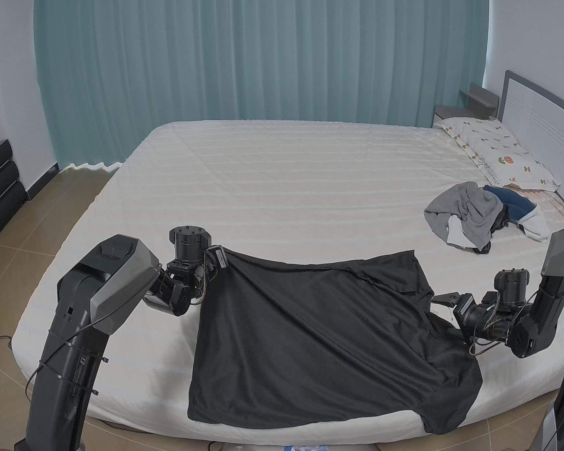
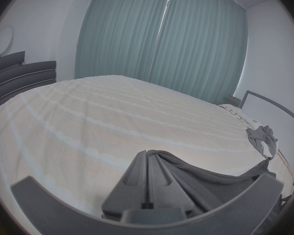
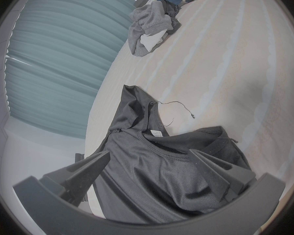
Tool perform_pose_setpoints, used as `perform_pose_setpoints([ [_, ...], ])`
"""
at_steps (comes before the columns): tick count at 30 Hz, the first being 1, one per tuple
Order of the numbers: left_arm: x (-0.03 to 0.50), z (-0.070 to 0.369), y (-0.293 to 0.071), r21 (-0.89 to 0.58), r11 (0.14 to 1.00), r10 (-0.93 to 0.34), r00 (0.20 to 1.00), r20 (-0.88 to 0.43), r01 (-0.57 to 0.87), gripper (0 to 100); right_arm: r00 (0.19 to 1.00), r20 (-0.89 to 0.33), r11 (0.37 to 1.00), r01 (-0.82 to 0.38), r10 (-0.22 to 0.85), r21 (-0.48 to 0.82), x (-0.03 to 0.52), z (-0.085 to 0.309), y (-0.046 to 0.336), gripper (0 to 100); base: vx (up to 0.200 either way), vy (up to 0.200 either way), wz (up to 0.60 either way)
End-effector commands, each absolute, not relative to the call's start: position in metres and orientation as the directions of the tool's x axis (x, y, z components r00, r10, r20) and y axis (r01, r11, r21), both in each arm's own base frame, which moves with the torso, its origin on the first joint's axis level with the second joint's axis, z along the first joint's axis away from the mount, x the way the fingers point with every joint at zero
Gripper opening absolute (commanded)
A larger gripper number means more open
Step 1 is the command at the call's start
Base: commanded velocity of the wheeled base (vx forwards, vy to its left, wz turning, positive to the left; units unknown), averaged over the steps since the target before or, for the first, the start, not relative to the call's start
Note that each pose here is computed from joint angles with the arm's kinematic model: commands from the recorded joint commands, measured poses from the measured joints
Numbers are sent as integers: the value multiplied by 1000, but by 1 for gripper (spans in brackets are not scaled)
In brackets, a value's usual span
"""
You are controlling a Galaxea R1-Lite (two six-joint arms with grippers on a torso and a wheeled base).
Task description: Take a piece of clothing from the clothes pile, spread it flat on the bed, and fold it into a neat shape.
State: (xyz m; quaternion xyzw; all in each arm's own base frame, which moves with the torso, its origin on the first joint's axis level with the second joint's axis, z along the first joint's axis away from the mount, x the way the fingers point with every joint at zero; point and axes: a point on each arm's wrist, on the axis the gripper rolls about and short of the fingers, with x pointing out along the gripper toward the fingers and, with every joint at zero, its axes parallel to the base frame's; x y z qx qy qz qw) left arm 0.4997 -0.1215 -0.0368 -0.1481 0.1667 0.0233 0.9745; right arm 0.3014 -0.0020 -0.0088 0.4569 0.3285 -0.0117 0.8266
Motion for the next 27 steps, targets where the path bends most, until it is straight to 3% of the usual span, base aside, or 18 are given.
perform_pose_setpoints([
  [1,499,-41,-122,-306,946,-2,941,-339,-109,100,793,-541,581,309,280,753,301,-7,-2,100,0,0,0],
  [7,486,-11,-113,-437,884,14,942,-336,-169,100,827,-489,584,259,277,769,301,-2,-2,100,0,0,0],
  [11,465,13,-101,-489,858,-39,928,-370,-159,100,842,-465,585,239,273,775,304,4,-3,100,0,0,0],
  [15,454,16,-86,-480,860,-40,915,-401,-173,100,855,-452,591,233,254,773,306,8,-2,100,0,0,0],
  [19,437,-1,-77,-376,913,-74,844,-531,-157,100,866,-436,597,219,246,772,312,11,1,100,0,0,0],
  [27,434,-2,-73,-369,920,-108,815,-569,-136,100,863,-444,595,230,241,770,311,8,0,100,0,0,0],
])
